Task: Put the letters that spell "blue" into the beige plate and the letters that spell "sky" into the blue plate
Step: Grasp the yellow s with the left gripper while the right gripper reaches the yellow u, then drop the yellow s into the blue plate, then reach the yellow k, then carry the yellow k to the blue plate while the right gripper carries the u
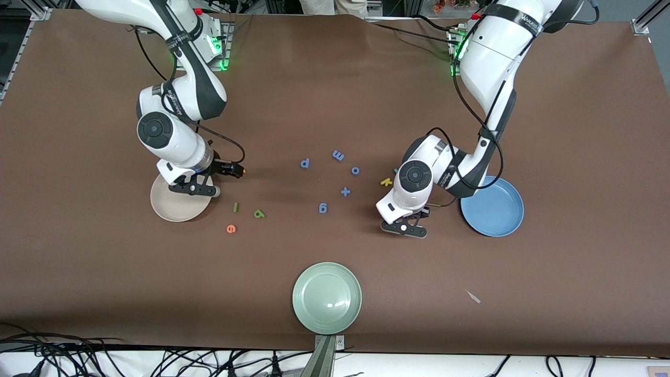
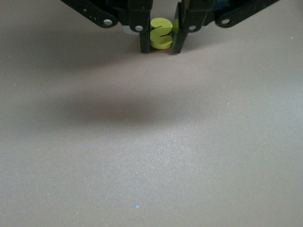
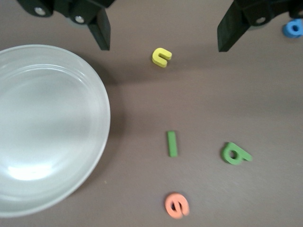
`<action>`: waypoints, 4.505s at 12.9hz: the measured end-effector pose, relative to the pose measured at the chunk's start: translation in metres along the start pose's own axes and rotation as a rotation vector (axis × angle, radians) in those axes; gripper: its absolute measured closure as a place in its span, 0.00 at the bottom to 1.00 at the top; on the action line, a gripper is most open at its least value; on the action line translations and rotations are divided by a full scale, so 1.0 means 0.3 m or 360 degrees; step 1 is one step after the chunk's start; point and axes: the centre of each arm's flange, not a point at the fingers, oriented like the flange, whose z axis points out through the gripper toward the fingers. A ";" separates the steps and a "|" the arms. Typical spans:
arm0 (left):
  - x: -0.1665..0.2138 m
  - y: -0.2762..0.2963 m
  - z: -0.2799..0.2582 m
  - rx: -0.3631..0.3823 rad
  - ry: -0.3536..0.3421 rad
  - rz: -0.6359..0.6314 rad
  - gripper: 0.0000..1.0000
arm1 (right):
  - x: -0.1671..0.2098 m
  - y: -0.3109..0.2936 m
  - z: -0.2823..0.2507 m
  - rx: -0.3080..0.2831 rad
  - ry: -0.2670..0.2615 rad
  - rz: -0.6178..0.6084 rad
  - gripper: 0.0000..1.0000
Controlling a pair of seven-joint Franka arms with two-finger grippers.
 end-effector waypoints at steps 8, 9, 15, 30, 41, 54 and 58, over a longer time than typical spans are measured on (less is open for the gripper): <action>0.048 -0.465 -0.236 0.0124 -0.0189 0.0185 0.78 | -0.108 -0.017 0.233 0.0079 0.0079 -0.0016 0.04; 0.041 -0.549 -0.226 0.0117 -0.0240 0.0236 0.78 | -0.107 -0.018 0.251 0.0086 0.0083 -0.0015 0.05; -0.068 -0.692 -0.049 0.0142 -0.0466 0.0360 0.71 | -0.107 -0.016 0.309 0.0096 0.0078 -0.0009 0.35; -0.197 0.232 -0.073 -0.0191 -0.0171 0.0595 0.00 | -0.137 -0.067 0.284 0.0106 0.0050 0.0058 0.66; -0.256 0.236 0.008 -0.0177 -0.0097 0.0606 0.62 | -0.243 -0.140 0.266 0.0080 -0.0021 0.0088 0.33; -0.102 -0.482 -0.228 -0.0078 -0.0225 0.0746 0.68 | -0.235 -0.090 0.324 0.0085 -0.0001 0.0101 0.38; -0.119 -0.736 -0.109 -0.0152 -0.0302 0.0758 0.68 | -0.235 -0.085 0.325 0.0083 0.0002 0.0100 0.59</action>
